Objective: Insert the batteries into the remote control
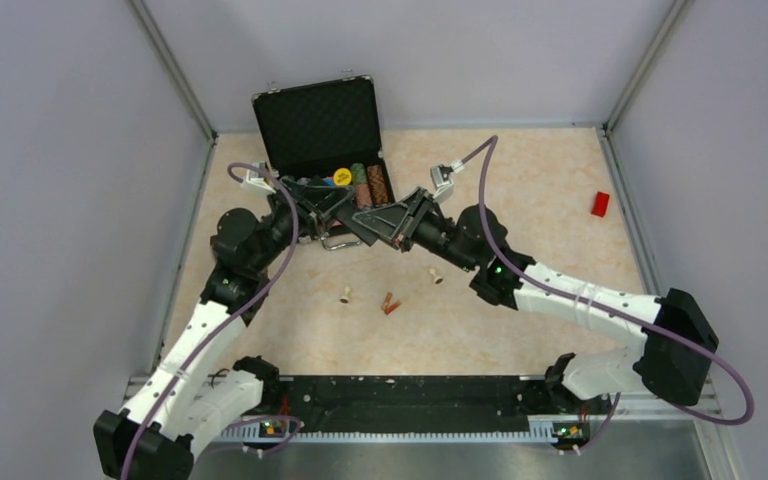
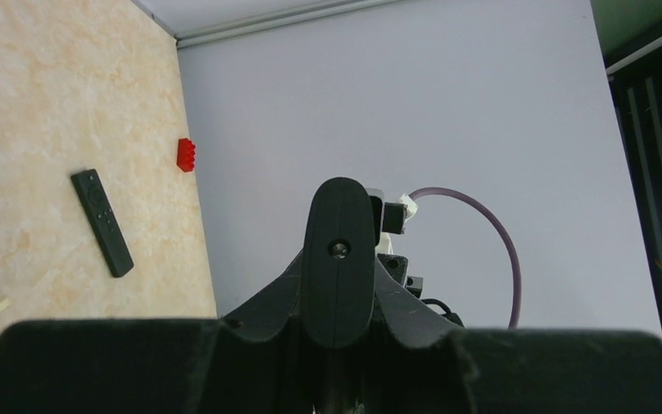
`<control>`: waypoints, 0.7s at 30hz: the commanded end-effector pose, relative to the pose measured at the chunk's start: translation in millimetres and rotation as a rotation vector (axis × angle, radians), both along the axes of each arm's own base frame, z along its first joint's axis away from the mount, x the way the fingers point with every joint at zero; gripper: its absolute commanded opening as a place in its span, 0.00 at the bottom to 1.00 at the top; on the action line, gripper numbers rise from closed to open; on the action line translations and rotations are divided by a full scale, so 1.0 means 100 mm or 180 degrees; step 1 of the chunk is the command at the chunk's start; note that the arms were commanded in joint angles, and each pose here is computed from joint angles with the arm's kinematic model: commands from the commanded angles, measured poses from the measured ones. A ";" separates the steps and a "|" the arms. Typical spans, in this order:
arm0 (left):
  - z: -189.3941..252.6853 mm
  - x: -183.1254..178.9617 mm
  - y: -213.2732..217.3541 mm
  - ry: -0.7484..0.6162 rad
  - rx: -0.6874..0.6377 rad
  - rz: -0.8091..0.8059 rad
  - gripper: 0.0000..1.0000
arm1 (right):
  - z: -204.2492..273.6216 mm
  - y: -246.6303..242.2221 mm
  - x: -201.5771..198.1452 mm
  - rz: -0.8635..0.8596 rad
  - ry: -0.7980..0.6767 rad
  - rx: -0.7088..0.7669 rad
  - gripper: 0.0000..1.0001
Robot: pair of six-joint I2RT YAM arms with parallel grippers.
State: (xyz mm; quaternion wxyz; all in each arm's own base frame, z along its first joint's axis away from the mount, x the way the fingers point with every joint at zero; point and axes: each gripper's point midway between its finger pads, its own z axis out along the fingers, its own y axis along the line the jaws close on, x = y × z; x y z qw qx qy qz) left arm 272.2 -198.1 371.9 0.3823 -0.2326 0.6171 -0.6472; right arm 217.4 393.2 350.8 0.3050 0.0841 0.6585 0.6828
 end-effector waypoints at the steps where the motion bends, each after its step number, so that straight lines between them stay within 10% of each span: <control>1: 0.58 0.00 0.26 -0.0576 -0.0332 0.0400 0.00 | -0.48 -0.08 -0.13 0.0086 0.0096 -0.0460 0.00; 16: 0.52 0.09 0.30 -0.0549 0.0009 0.0584 0.00 | -0.49 -0.07 -0.19 0.0217 -0.0074 -0.0498 0.01; 21: 0.43 0.19 0.30 -0.0536 0.0272 0.0660 0.00 | -0.54 -0.10 -0.17 0.0145 0.0020 -0.0448 0.27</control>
